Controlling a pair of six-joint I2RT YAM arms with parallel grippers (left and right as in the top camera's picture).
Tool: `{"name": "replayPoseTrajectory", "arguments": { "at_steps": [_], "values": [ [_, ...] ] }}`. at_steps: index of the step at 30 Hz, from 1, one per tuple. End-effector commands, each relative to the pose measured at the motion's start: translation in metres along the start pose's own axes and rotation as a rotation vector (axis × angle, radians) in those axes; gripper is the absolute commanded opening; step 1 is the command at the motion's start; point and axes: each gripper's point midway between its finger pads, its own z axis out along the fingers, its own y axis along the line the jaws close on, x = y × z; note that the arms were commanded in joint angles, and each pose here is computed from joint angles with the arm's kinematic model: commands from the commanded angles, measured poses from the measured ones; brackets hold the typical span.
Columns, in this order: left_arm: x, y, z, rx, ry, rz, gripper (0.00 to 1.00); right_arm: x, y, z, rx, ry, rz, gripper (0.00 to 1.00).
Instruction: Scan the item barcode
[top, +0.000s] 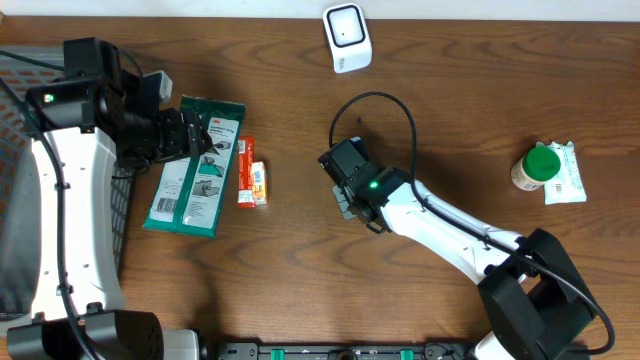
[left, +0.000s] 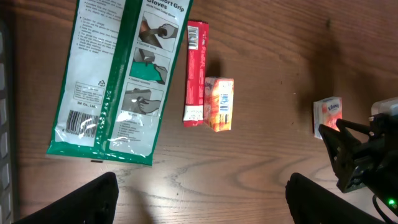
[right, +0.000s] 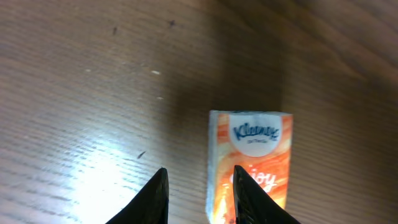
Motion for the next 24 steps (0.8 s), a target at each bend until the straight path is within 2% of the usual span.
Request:
{"name": "replayPoseTrajectory", "arguments": {
  "at_steps": [1,15,20,24],
  "values": [
    [0.002,-0.002,-0.004,0.005,-0.009,-0.002,0.87,0.004,-0.012,0.002,0.075,-0.007,-0.012,0.29],
    [0.002,-0.002,-0.004,0.005,-0.009,-0.002,0.87,0.035,-0.017,0.026,0.103,-0.008,-0.014,0.26],
    [0.002,-0.002,-0.004,0.005,-0.009,-0.002,0.87,0.038,-0.018,0.031,0.102,-0.024,-0.006,0.18],
    [0.002,-0.002,-0.004,0.005,-0.009,-0.002,0.87,0.039,-0.018,0.031,0.102,-0.023,-0.007,0.25]
  ]
}}
